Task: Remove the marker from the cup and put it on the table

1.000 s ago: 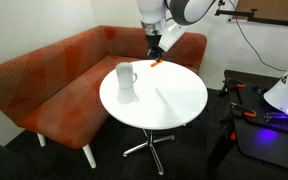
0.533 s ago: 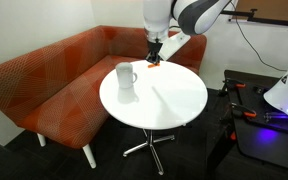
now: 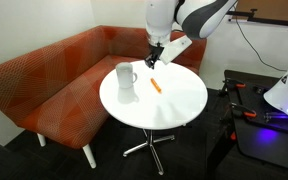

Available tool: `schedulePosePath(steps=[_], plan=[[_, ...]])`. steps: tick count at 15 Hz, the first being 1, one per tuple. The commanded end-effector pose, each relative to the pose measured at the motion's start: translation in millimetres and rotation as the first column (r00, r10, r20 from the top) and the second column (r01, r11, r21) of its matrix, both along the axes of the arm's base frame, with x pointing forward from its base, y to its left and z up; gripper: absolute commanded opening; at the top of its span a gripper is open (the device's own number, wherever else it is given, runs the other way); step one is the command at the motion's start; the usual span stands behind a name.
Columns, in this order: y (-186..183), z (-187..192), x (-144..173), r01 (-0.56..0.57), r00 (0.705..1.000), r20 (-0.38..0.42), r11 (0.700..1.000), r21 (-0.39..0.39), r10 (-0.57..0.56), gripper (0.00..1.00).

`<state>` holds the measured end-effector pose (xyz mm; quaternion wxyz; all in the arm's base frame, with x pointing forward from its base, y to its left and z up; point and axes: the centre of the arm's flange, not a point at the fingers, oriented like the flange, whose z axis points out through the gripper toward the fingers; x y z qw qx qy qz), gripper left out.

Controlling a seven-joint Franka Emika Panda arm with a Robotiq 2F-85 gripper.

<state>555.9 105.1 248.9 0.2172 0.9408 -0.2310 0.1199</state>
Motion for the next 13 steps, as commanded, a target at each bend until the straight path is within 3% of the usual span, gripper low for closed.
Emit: schedulePosePath(steps=[1, 13], plan=[[-0.1, 3.9, -8.7, -0.006, 1.0, 0.031, 1.0, 0.015, 0.006, 0.99], [2.1, 0.0, -0.4, -0.007, 1.0, 0.005, 1.0, 0.007, 0.006, 1.0]])
